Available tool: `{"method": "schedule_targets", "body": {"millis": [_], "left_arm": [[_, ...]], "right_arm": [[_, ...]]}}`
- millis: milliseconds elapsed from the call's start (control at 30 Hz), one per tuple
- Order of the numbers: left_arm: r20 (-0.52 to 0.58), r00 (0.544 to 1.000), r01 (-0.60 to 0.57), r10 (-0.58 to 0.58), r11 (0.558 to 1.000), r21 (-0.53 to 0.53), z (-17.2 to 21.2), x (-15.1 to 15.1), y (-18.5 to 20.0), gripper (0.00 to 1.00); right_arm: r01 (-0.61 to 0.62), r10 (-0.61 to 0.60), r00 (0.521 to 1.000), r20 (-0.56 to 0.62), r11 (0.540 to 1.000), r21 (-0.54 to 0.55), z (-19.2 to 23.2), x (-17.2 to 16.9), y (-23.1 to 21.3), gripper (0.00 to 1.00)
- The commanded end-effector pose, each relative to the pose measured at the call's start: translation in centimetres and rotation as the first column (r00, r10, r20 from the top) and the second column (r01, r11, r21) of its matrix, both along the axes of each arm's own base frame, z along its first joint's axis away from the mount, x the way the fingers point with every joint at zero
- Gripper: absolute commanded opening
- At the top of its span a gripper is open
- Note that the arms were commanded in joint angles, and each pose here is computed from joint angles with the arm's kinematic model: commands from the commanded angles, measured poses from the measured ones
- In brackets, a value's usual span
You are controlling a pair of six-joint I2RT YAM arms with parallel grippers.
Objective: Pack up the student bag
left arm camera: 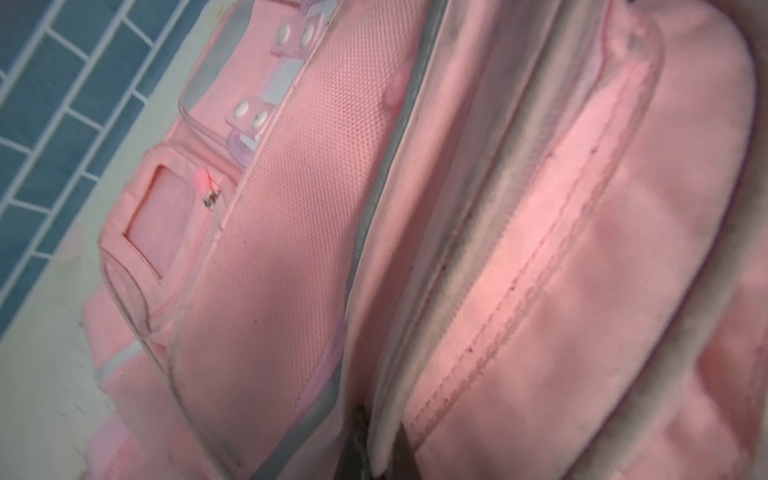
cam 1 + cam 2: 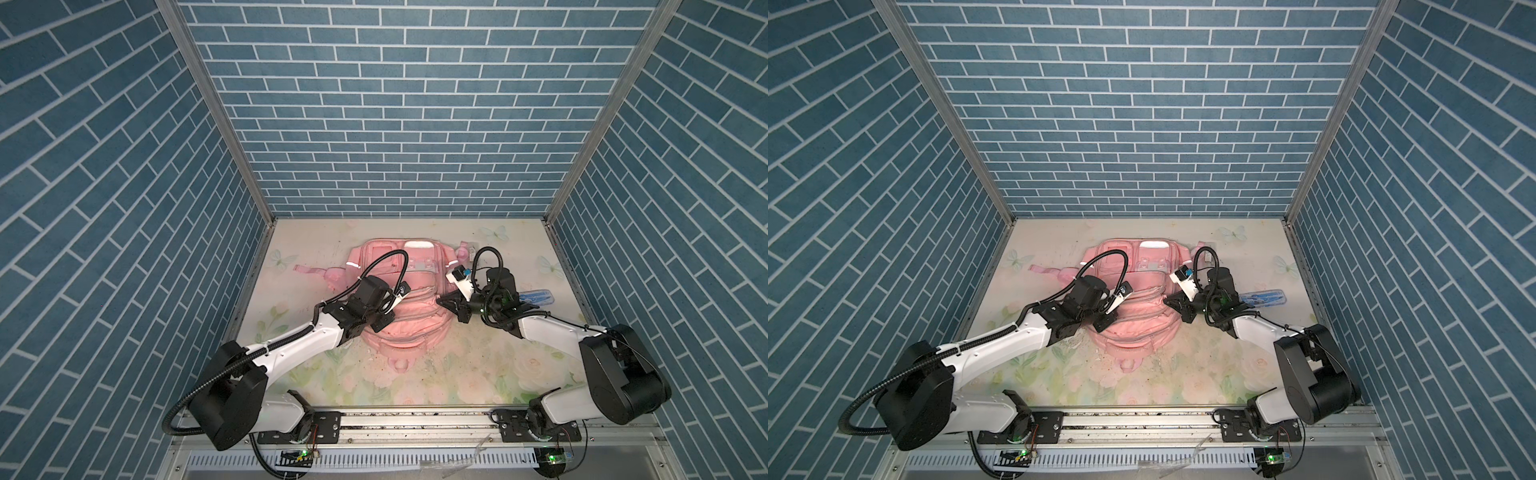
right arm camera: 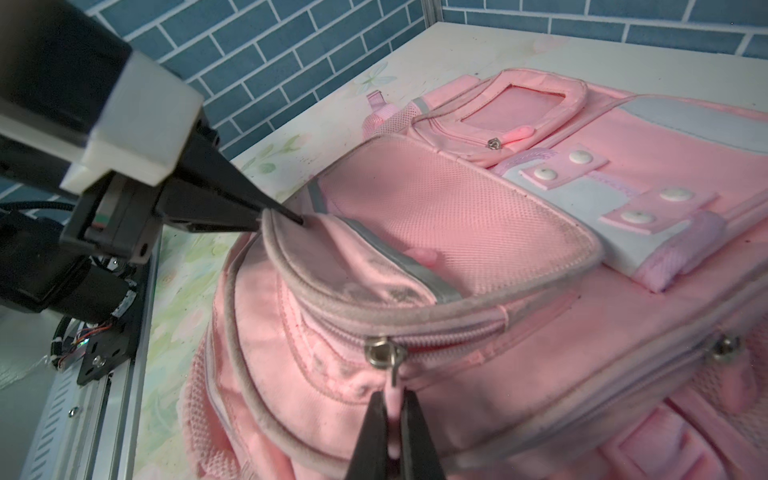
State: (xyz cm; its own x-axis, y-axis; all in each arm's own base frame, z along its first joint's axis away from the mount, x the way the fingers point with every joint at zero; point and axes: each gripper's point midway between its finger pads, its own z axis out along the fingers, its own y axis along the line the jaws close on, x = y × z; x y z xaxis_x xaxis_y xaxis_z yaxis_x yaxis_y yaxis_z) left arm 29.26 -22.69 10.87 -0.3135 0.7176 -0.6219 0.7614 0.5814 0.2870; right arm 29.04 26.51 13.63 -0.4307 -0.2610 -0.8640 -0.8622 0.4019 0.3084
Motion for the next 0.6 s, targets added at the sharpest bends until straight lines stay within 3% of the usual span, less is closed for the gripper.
{"method": "schedule_targets", "body": {"millis": [0, 167, 300, 433, 567], "left_arm": [[-0.073, 0.996, -0.057, 0.054, 0.998, -0.032, -0.1, -0.3, 0.2, 0.00], [-0.164, 0.978, -0.162, 0.128, 0.964, -0.213, 2.4, -1.8, -2.9, 0.00], [-0.230, 0.948, -0.289, 0.219, 0.896, -0.338, 3.5, -1.1, -4.3, 0.00], [-0.262, 0.921, -0.376, 0.290, 0.838, -0.396, 4.2, 0.5, -4.6, 0.00], [-0.274, 0.909, -0.404, 0.313, 0.822, -0.402, 5.2, 1.4, -5.1, 0.00]], "right_arm": [[0.087, -0.088, 0.996, -0.032, 0.995, -0.037, 0.4, 2.3, -0.2, 0.00], [0.118, -0.119, 0.993, -0.001, 0.988, -0.098, 0.6, 4.5, -0.7, 0.00], [0.115, -0.113, 0.993, 0.021, 0.983, -0.144, 1.2, 5.5, -0.8, 0.00], [0.088, -0.083, 0.996, 0.044, 0.989, -0.118, 2.4, 4.3, -0.4, 0.00], [0.044, -0.039, 0.998, 0.054, 0.996, -0.083, 3.1, 1.8, 0.6, 0.00]]}}
